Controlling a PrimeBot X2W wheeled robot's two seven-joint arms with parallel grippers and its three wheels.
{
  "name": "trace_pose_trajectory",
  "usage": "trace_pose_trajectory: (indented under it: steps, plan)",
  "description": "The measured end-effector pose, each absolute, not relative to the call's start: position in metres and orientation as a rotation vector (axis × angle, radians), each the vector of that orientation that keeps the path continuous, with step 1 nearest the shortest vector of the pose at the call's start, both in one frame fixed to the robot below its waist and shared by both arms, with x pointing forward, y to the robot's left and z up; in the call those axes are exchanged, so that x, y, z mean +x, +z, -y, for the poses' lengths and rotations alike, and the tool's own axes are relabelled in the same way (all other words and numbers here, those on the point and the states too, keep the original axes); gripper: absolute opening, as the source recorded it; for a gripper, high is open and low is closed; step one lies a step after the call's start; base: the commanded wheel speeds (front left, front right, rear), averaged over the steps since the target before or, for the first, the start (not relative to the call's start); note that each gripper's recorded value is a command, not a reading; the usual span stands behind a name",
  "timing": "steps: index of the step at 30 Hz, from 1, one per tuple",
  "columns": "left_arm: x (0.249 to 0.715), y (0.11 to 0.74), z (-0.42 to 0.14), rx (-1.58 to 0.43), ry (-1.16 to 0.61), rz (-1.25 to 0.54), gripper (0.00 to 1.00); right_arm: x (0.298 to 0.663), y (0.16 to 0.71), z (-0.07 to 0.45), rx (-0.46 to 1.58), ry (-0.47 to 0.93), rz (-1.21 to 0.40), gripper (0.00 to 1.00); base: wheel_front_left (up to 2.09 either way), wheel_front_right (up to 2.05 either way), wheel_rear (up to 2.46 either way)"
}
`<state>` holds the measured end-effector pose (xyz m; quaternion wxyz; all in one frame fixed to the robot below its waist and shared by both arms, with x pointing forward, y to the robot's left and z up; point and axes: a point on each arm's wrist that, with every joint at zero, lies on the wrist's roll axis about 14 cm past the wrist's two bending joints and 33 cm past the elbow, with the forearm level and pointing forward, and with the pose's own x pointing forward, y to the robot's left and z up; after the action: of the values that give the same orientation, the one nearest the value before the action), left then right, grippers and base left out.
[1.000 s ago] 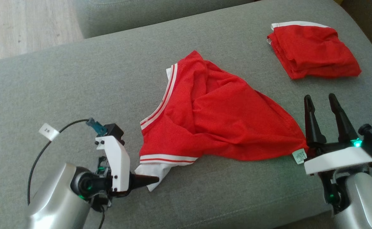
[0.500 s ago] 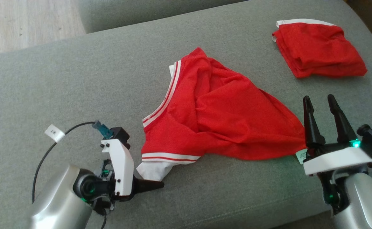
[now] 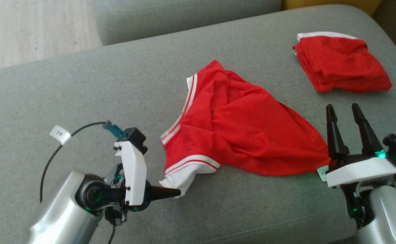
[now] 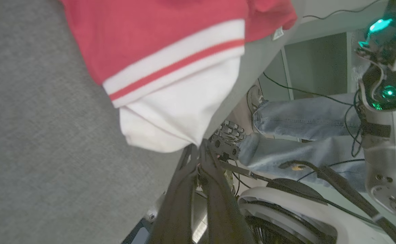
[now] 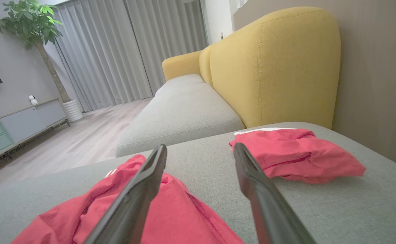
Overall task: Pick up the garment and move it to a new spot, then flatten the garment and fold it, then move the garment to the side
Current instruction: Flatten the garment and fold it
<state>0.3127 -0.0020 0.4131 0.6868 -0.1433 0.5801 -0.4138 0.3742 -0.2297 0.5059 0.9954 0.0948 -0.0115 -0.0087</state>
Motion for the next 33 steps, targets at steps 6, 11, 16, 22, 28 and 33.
trace_pose_trajectory:
  steps: [6,11,16,22,28,33]
  plan:
    - [0.303,0.479,0.018,-0.549,-1.092,-1.243,0.0,0.375,0.517,0.233,0.192,-0.022,0.05,1.0,0.0,0.0,0.0]
    - [0.327,0.477,-0.001,-0.812,-0.916,-1.275,0.0,0.376,0.515,0.235,0.191,-0.027,0.035,1.0,0.0,0.0,0.0]
    - [0.344,0.428,-0.03,-0.844,-0.664,-1.32,1.0,0.376,0.508,0.232,0.187,-0.021,0.008,1.0,0.0,0.0,0.0]
    - [0.362,0.398,-0.045,-0.8,-0.549,-1.216,1.0,0.376,0.504,0.235,0.181,-0.025,-0.005,1.0,0.0,0.0,0.0]
    - [0.389,0.422,-0.059,-0.616,-0.591,-1.021,1.0,0.377,0.51,0.233,0.174,-0.012,0.011,1.0,0.0,0.0,0.0]
    - [0.391,0.455,-0.065,-0.38,-0.671,-0.856,1.0,0.378,0.516,0.228,0.176,0.005,0.029,1.0,0.0,0.0,0.0]
